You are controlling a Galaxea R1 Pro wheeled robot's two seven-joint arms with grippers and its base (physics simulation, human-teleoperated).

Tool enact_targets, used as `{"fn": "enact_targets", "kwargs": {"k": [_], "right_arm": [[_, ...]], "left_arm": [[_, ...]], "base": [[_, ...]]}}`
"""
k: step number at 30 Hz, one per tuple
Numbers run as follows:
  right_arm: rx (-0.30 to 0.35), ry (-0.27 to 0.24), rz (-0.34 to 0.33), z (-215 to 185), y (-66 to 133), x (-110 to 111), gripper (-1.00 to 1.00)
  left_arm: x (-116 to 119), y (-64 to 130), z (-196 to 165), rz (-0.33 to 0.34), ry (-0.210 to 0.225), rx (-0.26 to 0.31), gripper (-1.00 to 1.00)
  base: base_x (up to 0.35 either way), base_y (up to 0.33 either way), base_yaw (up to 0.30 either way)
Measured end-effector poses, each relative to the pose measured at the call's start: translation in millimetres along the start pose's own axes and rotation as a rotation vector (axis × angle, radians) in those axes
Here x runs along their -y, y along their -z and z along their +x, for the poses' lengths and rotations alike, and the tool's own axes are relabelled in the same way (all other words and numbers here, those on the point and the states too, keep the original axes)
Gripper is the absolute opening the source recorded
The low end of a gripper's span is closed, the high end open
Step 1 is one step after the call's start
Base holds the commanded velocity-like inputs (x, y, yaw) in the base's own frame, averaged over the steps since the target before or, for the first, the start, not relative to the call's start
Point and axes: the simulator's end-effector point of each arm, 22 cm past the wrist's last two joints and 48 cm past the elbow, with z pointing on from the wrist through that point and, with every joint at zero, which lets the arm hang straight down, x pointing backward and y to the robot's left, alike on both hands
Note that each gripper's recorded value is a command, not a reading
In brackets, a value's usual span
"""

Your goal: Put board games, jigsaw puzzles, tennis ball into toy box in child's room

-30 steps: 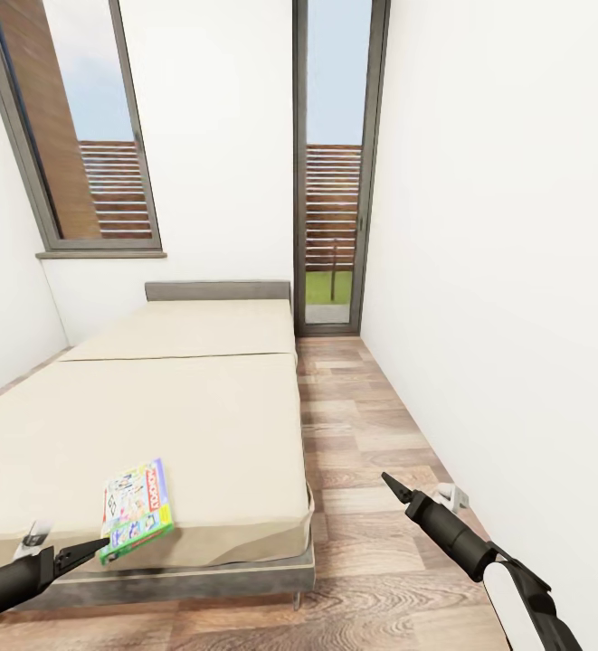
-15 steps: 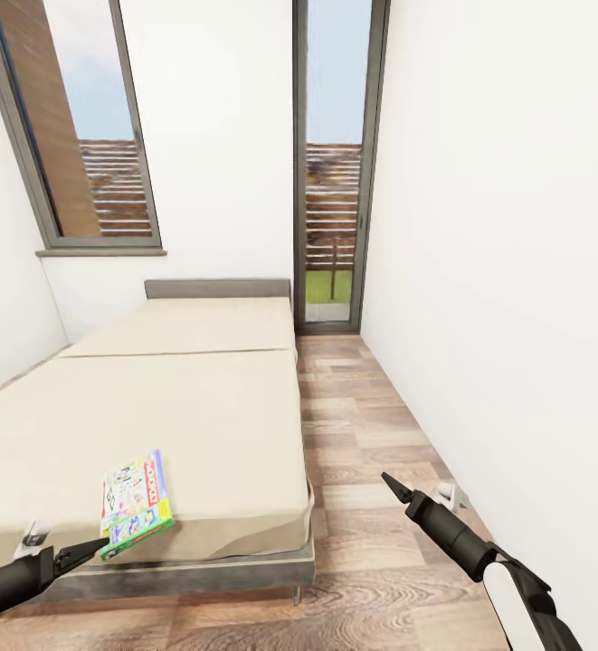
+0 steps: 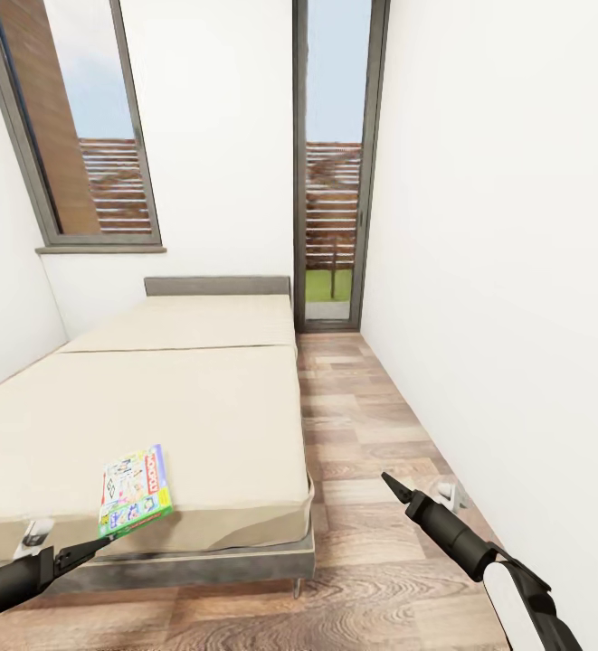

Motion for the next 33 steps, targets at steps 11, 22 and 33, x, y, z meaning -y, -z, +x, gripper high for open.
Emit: {"fn": "enact_targets", "kwargs": {"k": [11, 22, 33], "right_arm": [[-0.008, -0.006, 0.007, 4.2, -1.3, 4.9, 1.0], [-0.008, -0.006, 0.008, 4.4, -1.3, 5.2, 1.0], [-0.008, -0.006, 0.008, 4.3, -1.3, 5.0, 1.0]], "left_arm": [[-3.8, -2.4, 3.3, -0.004, 0.01, -0.007, 1.0], [-3.7, -3.0, 3.8, -0.003, 0.009, -0.007, 1.0], [-3.7, -3.2, 3.8, -0.003, 0.009, -0.007, 1.0]], "base": [[0.0, 0.0, 0.0], [0.108, 0.0, 0.0], [0.007, 0.0, 0.0]]}}
